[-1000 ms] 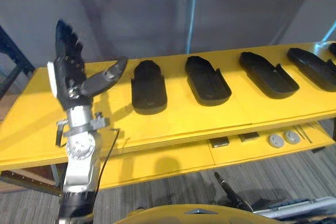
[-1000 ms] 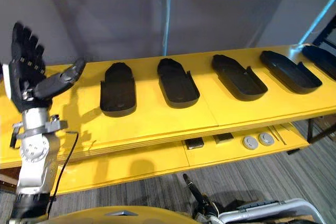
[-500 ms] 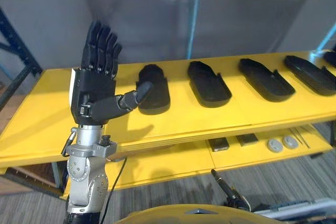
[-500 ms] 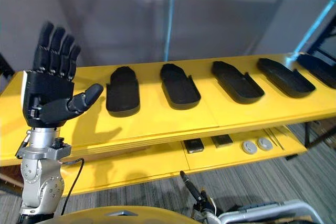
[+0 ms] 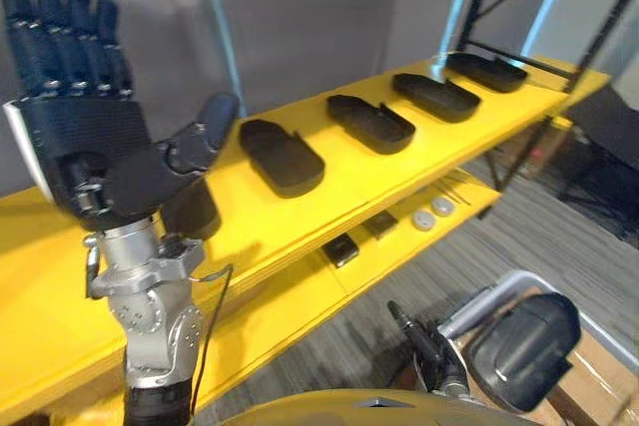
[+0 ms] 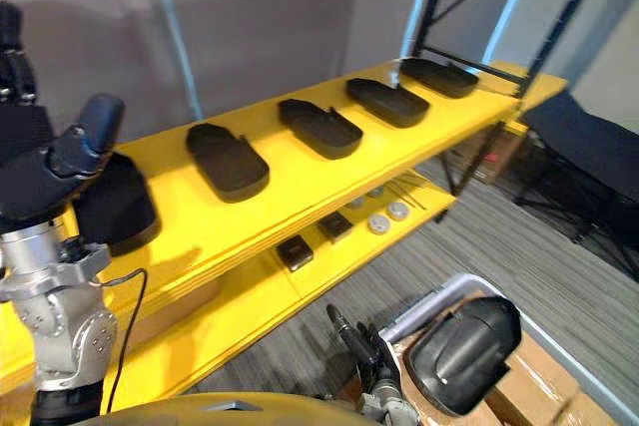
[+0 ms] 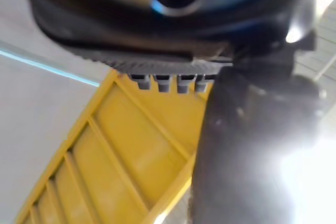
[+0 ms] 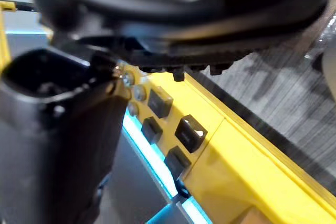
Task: Walk over and take three plastic housings, then place them on the shelf
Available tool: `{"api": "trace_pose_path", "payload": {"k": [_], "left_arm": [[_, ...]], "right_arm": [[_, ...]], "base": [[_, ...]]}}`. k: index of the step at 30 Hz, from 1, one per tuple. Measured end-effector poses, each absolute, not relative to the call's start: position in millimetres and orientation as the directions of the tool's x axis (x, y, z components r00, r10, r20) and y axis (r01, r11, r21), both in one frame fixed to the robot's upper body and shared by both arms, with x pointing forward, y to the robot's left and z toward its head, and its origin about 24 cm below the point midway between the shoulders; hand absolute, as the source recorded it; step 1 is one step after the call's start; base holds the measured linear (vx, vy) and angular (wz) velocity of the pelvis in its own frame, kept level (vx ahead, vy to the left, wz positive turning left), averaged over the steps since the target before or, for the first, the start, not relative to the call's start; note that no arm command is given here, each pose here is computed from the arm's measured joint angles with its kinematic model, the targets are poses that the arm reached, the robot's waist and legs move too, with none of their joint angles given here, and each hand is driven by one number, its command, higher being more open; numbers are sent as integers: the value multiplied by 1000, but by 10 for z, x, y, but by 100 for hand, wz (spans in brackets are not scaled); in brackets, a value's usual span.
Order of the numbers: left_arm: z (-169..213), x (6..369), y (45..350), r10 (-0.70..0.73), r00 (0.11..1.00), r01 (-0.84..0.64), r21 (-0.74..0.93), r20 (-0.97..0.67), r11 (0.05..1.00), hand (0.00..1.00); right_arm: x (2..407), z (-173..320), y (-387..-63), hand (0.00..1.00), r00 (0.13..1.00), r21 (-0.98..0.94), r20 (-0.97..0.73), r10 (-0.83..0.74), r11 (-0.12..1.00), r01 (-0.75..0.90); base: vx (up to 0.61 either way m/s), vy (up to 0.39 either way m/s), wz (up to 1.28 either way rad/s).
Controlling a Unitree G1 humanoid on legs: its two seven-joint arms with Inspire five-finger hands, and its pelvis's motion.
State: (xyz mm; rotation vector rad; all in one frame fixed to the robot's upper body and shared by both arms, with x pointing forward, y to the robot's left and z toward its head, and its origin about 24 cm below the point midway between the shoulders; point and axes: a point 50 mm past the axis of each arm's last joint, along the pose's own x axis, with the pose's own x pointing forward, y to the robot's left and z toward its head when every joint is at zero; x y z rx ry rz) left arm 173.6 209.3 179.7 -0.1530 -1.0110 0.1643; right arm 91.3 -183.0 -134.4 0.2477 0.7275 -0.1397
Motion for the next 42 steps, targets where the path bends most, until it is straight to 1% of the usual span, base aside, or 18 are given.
{"api": "trace_pose_path", "payload": {"k": [2,5,8,11,13,14,16,19,21,23,27,29,30,32,34,36,38,42], "left_arm": [[1789,1705,2150,228,516,-101,-206,826,973,100],[1845,1634,2185,235,459,-108,-208,857,972,100],[1956,1533,2164,215,377,-41,-216,901,976,100],[2099,1511,2035,124,306,79,-155,944,985,100],[2193,1481,1957,33,253,128,-68,967,989,100],[2204,1439,1944,0,247,110,-28,969,994,100],[2208,1420,1945,-8,246,57,-6,969,998,100],[2222,1381,2009,-4,237,-71,22,971,997,100],[2240,1389,2072,20,230,-103,4,973,995,100],[2248,1469,2129,40,238,-125,-10,970,992,100],[2104,1680,2384,142,377,-184,-77,915,980,100],[1952,1764,2395,191,455,-181,-120,870,976,100],[1961,1785,2387,185,461,-166,-121,868,979,100],[1971,1770,2415,194,455,-149,-140,869,979,100],[1884,1742,2416,282,457,-147,-241,843,959,100],[1846,1696,2409,317,453,-164,-272,833,948,100],[1701,1633,2424,383,491,-208,-322,782,924,100],[1500,1514,2422,414,561,-263,-319,717,910,100]], "right_arm": [[927,-1334,-1830,100,745,139,-666,-35,976,170],[1045,-1293,-1852,100,772,107,-634,-41,984,141],[1209,-1220,-1874,100,815,75,-573,-88,984,159],[1324,-1062,-1888,100,867,51,-473,-153,978,201],[1467,-809,-1863,100,929,17,-332,-162,984,177],[1580,-575,-1831,100,968,3,-213,-136,990,140],[1684,-353,-1808,100,990,-22,-102,-93,996,92],[1960,250,-1774,100,981,-63,192,15,998,-2],[2093,462,-1731,100,953,-67,300,36,998,-17],[2204,560,-1692,100,938,-61,345,39,998,-19],[2386,595,-1693,100,938,-65,346,26,998,-4],[2408,520,-1886,100,956,-94,291,-40,993,70],[2423,545,-2042,100,953,-105,287,-96,986,131],[2420,543,-2144,100,951,-97,271,-148,979,180],[2340,617,-2284,100,944,-104,277,-183,970,218],[2268,748,-2364,100,924,-93,323,-204,965,245],[2188,823,-2457,100,909,-79,345,-233,958,275],[1914,644,-2673,100,903,-89,238,-358,918,387]], "base": [[99,46,-31],[82,74,-16],[37,68,-18],[-24,108,-24],[-134,116,-68],[-301,60,-121],[-331,-11,-115],[-268,-4,-108],[-189,-121,-69],[-148,-237,-51],[-131,-394,-51],[-168,-223,-73],[-81,-58,-51],[-64,-187,-45],[-104,-304,-50],[-97,-315,-49],[-63,-290,-60],[-53,-110,-74]]}}
